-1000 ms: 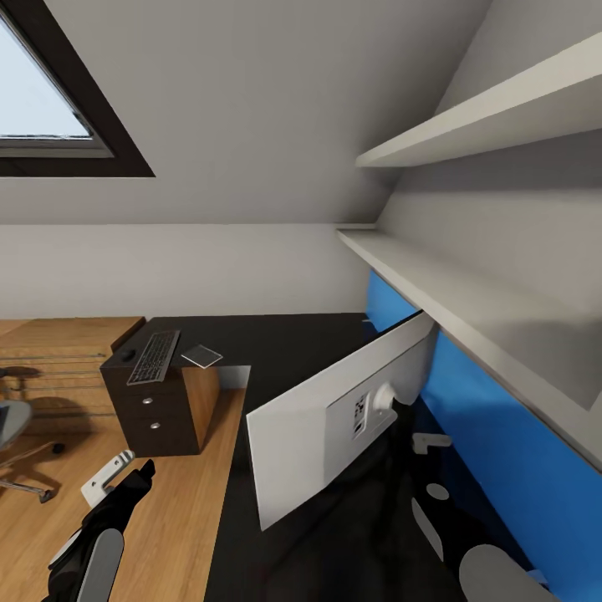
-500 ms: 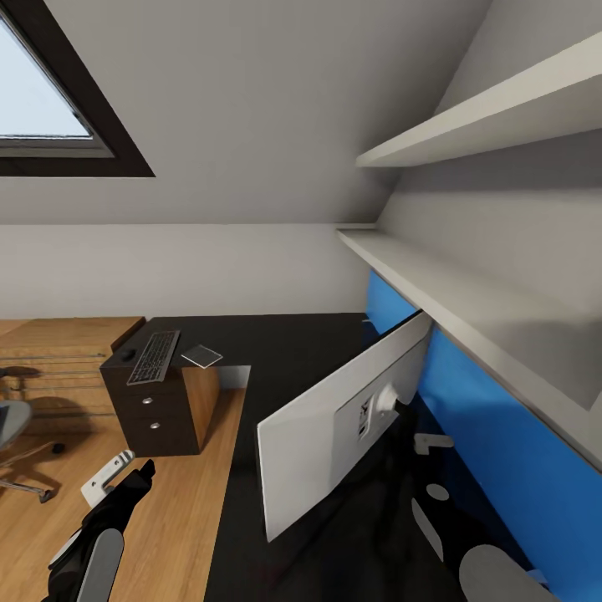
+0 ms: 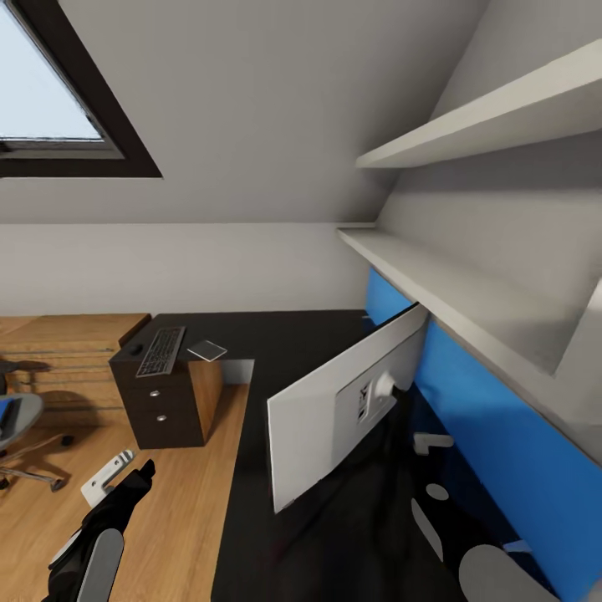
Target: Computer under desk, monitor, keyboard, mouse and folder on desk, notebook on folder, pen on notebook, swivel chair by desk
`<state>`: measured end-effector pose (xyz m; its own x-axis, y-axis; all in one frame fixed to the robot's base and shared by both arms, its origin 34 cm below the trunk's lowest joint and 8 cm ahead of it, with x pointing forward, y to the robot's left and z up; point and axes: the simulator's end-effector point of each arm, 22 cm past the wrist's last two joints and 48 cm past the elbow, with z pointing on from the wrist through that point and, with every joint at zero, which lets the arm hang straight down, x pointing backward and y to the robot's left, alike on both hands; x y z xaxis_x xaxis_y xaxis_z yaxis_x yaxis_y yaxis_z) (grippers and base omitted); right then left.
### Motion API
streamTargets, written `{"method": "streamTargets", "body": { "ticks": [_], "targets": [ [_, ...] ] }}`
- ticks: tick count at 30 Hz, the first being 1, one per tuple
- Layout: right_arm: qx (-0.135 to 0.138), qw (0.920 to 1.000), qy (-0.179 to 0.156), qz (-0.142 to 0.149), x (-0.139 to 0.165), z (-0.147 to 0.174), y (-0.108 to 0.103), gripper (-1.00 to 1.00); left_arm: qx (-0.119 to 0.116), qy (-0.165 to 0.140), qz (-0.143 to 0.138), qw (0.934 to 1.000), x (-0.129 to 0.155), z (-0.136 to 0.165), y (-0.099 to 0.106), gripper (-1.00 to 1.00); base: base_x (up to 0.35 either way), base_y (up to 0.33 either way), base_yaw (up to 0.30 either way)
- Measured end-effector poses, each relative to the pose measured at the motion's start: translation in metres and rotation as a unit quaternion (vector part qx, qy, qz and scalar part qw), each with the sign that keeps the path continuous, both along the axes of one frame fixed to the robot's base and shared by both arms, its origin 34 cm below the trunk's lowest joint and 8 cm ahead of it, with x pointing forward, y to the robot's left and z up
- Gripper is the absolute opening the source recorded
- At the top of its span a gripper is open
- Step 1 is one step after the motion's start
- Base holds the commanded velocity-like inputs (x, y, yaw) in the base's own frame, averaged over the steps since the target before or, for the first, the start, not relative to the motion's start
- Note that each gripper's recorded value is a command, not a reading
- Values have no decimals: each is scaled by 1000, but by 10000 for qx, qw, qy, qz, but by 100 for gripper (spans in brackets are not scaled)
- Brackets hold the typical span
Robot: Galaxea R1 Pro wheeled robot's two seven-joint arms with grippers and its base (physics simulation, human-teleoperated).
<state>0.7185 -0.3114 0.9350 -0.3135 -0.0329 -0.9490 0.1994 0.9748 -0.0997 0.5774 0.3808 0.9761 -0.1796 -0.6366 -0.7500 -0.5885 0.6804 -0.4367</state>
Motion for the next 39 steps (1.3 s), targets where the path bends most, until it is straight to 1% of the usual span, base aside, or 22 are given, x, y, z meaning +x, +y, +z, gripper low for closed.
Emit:
{"method": "streamTargets", "body": {
  "ticks": [7,11,14,16,17,19,21,23,24,25,26,27,29,30,32,33,34,36,39],
  "targets": [
    [-4,10000,-13,12,0,1,1,100,3,0,0,10000,0,0,0,100,-295,59,0],
    [-8,10000,-87,-1,3,6,1,100,3,0,0,10000,0,0,0,100,-311,108,0],
    [-6,9992,-390,-22,12,31,2,100,-5,16,-1,10000,0,-1,0,100,-313,116,0],
    [-4,9984,-555,-76,13,44,2,100,-15,52,-23,10000,0,-4,-2,100,-313,118,0],
    [7,9977,-664,-128,7,52,4,100,-19,105,-130,9999,1,-9,-12,100,-313,119,0],
    [90,9974,-684,-226,-8,63,15,100,3,165,-362,9992,6,-13,-30,100,-313,119,0],
    [148,9976,-608,-311,-20,66,21,100,16,178,-452,9988,8,-14,-38,100,-310,137,0],
    [227,9982,-267,-489,-43,66,32,100,26,197,-559,9982,10,-15,-46,100,-291,181,0],
    [230,9983,-155,-507,-48,64,36,100,28,201,-577,9981,10,-15,-48,100,-231,236,0],
    [197,9985,117,-490,-57,59,52,100,33,203,-612,9979,11,-15,-51,100,-198,253,0],
    [171,9985,198,-474,-60,57,59,100,38,206,-620,9979,11,-15,-51,100,-131,279,0],
    [119,9984,309,-453,-64,55,72,100,62,209,-637,9977,11,-15,-52,100,-105,290,0],
    [25,9980,408,-476,-70,55,90,100,134,225,-670,9974,11,-15,-53,100,-55,310,0],
    [-50,9977,433,-527,-72,57,97,100,205,238,-715,9969,12,-14,-55,100,-34,319,0],
    [-155,9973,420,-577,-73,60,100,100,280,252,-777,9963,13,-13,-59,100,0,324,0],
    [-228,9972,389,-591,-73,64,104,100,332,259,-846,9955,14,-13,-64,100,94,324,0],
    [-282,9973,331,-587,-73,67,110,100,392,292,-995,9938,16,-14,-76,100,108,322,0],
    [-268,9976,273,-584,-73,67,112,100,418,314,-1074,9928,16,-16,-82,100,132,319,0],
    [-177,9980,49,-604,-73,60,115,100,445,339,-1176,9915,17,-18,-90,100,168,309,0]
  ]
}}
